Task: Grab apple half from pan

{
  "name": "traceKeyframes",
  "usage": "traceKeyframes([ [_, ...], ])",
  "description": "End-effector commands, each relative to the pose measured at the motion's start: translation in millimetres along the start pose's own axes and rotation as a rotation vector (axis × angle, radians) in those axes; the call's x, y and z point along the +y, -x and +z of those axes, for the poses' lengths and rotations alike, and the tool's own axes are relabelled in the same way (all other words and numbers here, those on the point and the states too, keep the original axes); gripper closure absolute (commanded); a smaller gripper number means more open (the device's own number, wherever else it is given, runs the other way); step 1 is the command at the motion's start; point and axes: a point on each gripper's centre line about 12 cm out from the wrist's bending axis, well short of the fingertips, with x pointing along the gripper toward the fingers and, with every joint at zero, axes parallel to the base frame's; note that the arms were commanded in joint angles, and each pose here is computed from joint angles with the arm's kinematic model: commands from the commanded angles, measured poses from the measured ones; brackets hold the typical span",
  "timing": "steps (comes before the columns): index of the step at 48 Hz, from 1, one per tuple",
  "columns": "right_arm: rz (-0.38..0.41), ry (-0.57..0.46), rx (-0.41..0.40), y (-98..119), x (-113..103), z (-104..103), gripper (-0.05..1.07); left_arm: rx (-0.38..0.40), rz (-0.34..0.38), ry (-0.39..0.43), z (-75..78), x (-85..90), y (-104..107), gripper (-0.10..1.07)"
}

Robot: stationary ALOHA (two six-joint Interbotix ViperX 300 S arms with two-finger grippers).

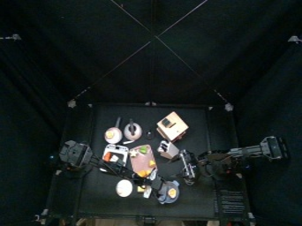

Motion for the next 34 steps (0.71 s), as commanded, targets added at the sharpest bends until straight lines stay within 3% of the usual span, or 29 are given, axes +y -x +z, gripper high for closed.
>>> traceKeyframes([
  [1, 0.001, 0.002, -0.023, 1, 0, 7, -0.01, -0.061, 0.033, 0.012, 22.1, 4.5, 25, -0.01],
  [8, 0.003, 0.002, -0.021, 1, 1, 6, -0.01, -0.059, 0.161, 0.071, 15.0, 17.7, 59, -0.01],
  [21, 0.000, -0.001, -0.017, 0, 0, 5, -0.01, 0.002, 0.541, 0.269, -15.3, 52.0, 124, -0.01],
  [30, -0.001, -0.002, -0.016, 0, 0, 5, -0.01, 0.117, 0.805, 0.435, -44.7, 69.5, 158, -0.01],
  [34, -0.003, -0.004, -0.014, 0, -1, 5, -0.01, 0.200, 0.959, 0.504, -61.2, 79.0, 173, -0.01],
])
